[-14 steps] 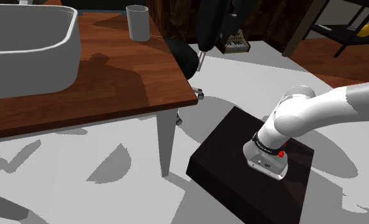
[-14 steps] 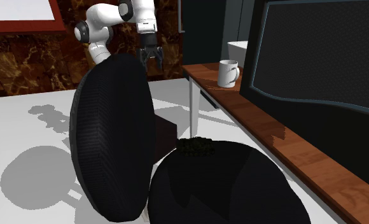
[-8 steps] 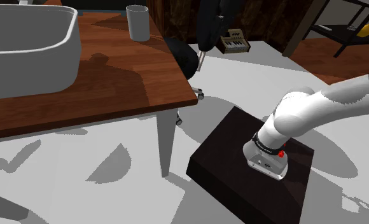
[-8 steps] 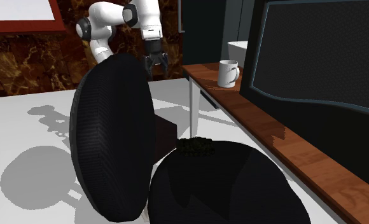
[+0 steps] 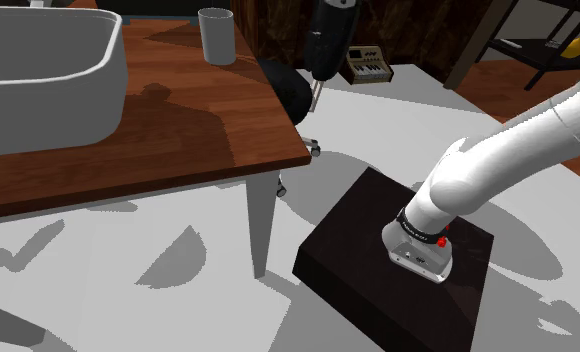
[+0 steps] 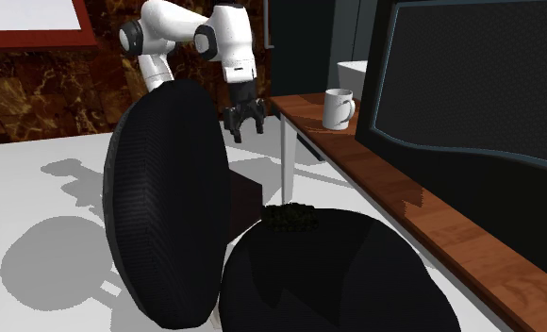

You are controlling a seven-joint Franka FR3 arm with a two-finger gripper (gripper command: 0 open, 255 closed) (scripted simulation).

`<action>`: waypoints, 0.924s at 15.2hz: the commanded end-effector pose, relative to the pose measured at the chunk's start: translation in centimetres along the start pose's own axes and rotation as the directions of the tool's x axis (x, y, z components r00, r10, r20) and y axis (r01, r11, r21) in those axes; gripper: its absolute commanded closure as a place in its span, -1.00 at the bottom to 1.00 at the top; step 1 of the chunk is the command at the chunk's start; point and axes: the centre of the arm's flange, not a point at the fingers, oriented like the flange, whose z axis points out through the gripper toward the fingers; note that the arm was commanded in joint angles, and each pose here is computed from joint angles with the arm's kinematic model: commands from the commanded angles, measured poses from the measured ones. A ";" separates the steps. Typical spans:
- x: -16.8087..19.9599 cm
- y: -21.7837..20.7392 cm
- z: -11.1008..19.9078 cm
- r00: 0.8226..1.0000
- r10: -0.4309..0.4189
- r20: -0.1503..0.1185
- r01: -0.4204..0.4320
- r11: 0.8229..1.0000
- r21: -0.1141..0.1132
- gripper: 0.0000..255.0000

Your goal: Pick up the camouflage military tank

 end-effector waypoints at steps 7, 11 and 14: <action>8.6 3.1 6.0 0.999 0.031 0.007 -0.031 0.999 0.038 -1.00; 12.8 4.8 9.0 0.999 0.046 0.012 -0.047 0.997 0.057 -1.00; 15.4 5.8 10.9 0.998 0.056 0.015 -0.057 0.996 0.069 -1.00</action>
